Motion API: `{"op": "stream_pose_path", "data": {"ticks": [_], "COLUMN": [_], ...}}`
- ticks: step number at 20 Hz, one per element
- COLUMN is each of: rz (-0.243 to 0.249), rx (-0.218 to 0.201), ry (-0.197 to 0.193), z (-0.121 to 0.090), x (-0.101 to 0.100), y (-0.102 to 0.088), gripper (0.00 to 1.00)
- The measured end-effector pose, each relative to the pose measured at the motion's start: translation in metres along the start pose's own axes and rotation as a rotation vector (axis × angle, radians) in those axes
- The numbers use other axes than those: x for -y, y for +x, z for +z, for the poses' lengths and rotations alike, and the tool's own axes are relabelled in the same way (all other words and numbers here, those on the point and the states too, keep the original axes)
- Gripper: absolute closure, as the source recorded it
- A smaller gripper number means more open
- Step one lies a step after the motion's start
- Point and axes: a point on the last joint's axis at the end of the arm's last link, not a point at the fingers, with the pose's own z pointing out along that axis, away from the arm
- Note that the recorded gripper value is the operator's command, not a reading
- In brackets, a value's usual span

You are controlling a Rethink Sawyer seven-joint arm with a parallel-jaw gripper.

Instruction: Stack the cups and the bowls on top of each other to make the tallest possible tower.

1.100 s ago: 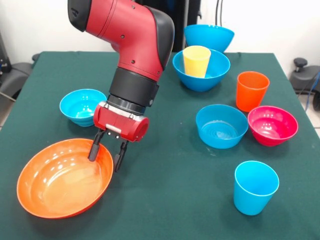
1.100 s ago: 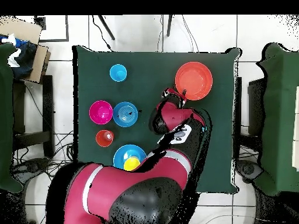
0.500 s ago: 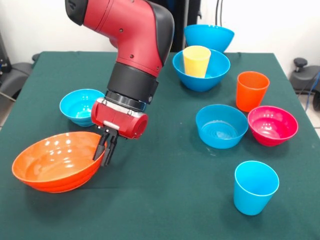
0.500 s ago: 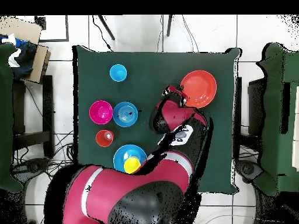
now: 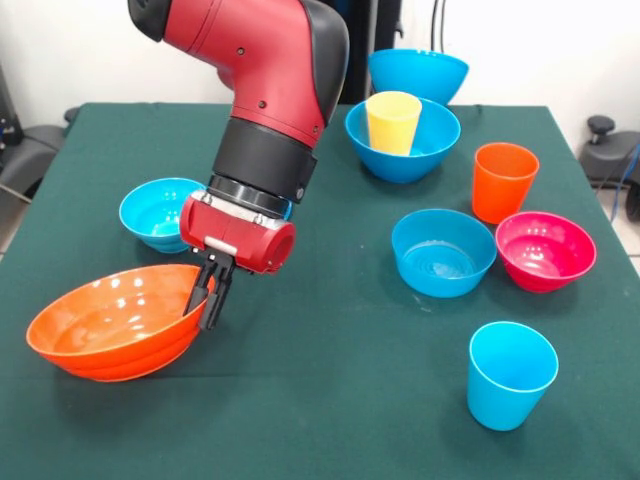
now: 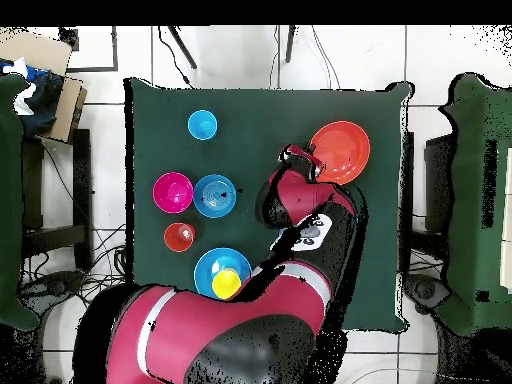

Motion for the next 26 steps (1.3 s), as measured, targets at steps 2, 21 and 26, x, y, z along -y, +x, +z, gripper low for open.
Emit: {"op": "stream_pose_path", "data": {"ticks": [2, 21, 26], "rz": [0.000, 0.079, 0.088], "rx": [0.000, -0.104, -0.116], "ry": [0.000, 0.130, 0.142], "z": [0.000, -0.071, -0.080], "x": [0.000, 0.029, 0.032], "y": [0.000, -0.019, -0.020], "gripper": [1.00, 1.00, 1.00]}}
